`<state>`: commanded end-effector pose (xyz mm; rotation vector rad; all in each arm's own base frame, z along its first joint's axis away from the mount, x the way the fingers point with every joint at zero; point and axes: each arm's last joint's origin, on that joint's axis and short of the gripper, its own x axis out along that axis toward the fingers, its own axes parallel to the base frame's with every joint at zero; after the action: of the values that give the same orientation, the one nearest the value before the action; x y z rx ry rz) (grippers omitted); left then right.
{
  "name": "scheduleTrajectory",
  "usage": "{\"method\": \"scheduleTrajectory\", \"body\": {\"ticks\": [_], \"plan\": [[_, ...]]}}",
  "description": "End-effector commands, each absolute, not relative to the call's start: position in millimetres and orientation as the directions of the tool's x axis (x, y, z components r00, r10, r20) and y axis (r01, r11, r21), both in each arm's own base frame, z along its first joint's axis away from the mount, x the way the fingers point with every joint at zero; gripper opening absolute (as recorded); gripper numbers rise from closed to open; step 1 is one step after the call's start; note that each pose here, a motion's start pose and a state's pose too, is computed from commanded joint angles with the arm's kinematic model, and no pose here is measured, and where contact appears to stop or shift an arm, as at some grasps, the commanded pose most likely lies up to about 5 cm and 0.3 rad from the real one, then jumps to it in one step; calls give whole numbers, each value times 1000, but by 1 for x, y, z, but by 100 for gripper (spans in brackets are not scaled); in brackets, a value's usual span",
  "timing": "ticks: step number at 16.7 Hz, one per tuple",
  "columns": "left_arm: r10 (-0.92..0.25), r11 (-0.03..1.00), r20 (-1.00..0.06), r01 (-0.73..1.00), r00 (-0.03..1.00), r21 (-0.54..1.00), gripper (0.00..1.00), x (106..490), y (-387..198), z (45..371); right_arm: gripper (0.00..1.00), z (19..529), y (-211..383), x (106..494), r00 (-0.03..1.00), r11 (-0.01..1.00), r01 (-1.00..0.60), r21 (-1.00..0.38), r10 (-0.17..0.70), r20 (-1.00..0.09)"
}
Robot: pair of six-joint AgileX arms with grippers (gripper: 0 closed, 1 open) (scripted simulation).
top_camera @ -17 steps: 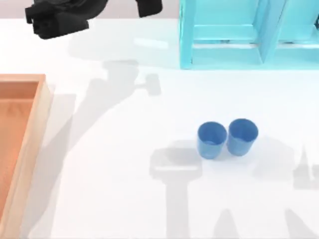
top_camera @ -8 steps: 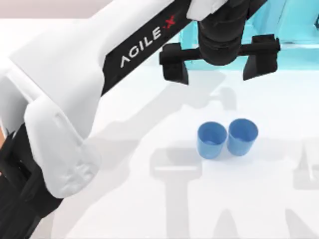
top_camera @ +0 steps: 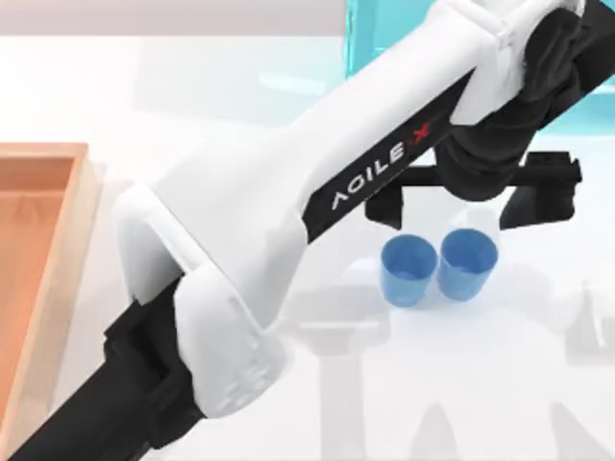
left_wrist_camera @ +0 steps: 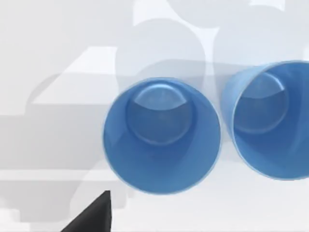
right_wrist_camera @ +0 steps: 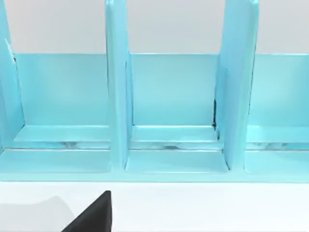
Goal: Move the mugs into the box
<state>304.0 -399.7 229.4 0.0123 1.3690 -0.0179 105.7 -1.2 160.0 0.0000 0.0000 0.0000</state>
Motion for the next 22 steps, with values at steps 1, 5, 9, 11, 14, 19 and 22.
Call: {"method": "scheduleTrajectory", "body": {"ticks": [1,5,9,11,14,19,22], "plan": [[-6,1000,-980,20,200,-2,100,304,-400,229,100,160,-1,106,1000,1000,0,0,0,0],[-4,1000,-980,17,198,-1,100,306,-399,228,100,160,-1,106,1000,1000,0,0,0,0],[4,1000,-981,20,193,8,100,312,-405,205,100,160,-1,106,1000,1000,0,0,0,0],[0,1000,-981,20,196,4,100,316,-408,188,100,160,-1,106,1000,1000,0,0,0,0],[-10,1000,-979,20,204,-6,100,322,-406,161,100,160,-1,106,1000,1000,0,0,0,0],[-4,1000,-980,20,199,0,100,325,-402,133,100,160,-1,106,1000,1000,0,0,0,0],[-4,1000,-980,20,199,0,100,325,-402,133,100,160,-1,106,1000,1000,0,0,0,0]]}}
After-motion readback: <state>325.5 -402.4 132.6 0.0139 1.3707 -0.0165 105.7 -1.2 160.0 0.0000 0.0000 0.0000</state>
